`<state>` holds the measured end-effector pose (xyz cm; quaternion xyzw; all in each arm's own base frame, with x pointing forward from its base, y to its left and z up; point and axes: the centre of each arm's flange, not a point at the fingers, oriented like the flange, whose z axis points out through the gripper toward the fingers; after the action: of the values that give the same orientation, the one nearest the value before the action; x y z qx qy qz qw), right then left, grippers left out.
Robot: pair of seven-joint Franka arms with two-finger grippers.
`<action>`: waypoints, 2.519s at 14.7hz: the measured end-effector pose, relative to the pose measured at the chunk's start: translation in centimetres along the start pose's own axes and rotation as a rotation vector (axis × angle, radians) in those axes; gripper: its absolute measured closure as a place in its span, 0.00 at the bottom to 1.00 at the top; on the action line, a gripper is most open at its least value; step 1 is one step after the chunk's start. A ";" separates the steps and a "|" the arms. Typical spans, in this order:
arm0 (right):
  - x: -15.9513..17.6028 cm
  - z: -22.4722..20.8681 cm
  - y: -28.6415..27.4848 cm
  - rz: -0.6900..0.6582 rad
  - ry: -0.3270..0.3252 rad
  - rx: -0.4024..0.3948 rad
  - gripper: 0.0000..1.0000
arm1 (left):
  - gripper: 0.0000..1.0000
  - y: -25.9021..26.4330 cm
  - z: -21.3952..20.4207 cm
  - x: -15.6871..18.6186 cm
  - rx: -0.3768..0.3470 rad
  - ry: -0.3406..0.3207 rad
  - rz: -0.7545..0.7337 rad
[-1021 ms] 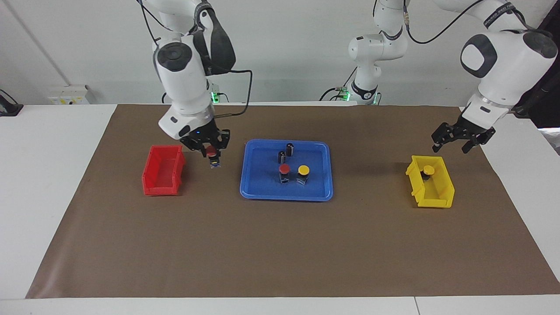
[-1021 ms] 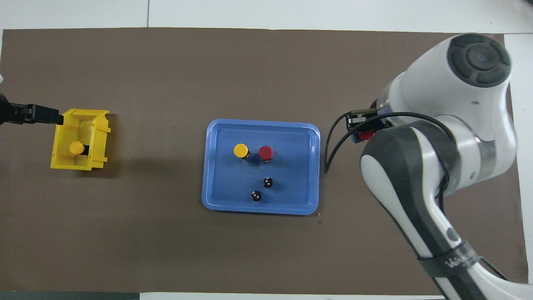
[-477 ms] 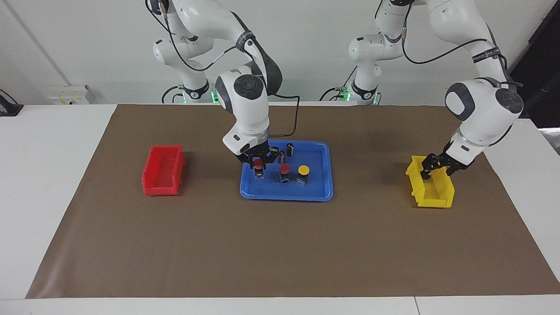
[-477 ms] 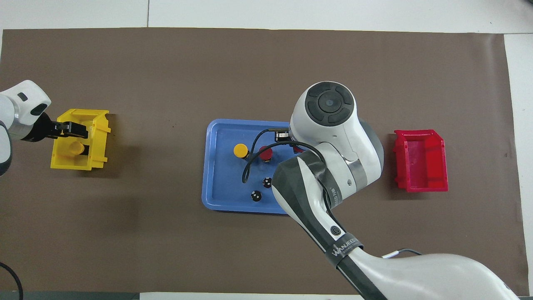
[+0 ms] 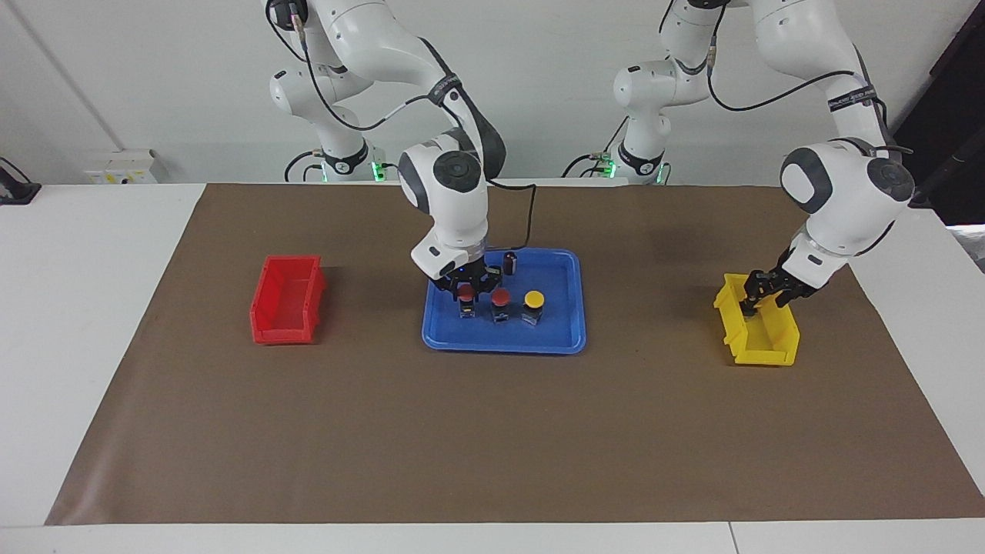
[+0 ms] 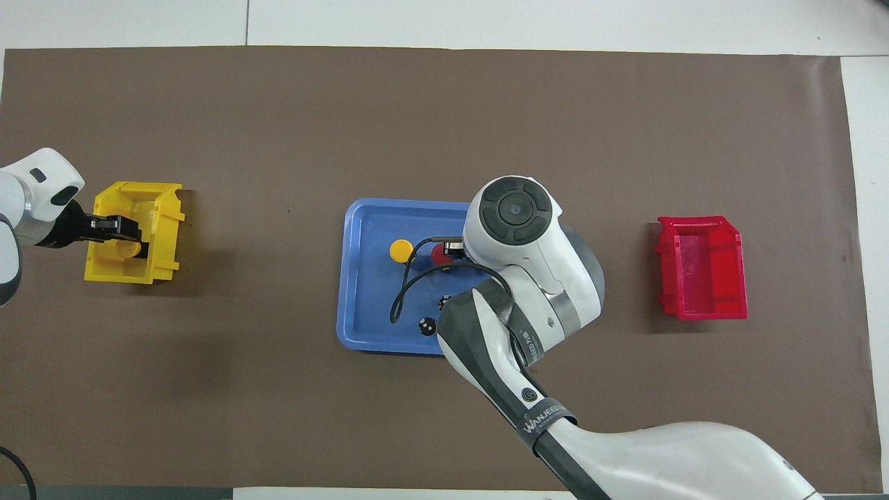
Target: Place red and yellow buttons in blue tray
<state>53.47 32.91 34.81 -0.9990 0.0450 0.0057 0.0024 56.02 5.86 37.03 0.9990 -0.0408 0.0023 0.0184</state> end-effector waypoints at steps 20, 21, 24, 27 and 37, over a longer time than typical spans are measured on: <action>5.4 -27.6 30.8 0.129 0.013 0.025 0.00 | 0.59 27.4 -13.3 2.1 0.020 0.002 -0.055; 5.0 -28.3 32.8 0.118 0.009 0.026 0.00 | 0.59 30.8 -11.2 1.4 -0.002 0.007 -0.056; 3.6 -29.1 36.6 0.092 -0.039 0.014 0.00 | 0.59 36.3 -4.1 -0.5 -0.049 0.010 -0.039; 2.8 -28.8 38.2 0.065 -0.087 -0.012 0.00 | 0.59 38.0 -0.7 -1.4 -0.051 -0.005 -0.029; 2.3 -28.0 38.3 0.028 -0.117 -0.018 0.00 | 0.59 38.4 1.8 -1.9 -0.042 -0.017 -0.064</action>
<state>52.60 -5.62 62.65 -0.9962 0.0587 0.0645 -0.0043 51.02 -32.33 36.59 0.9992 -0.0092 -0.0077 0.0391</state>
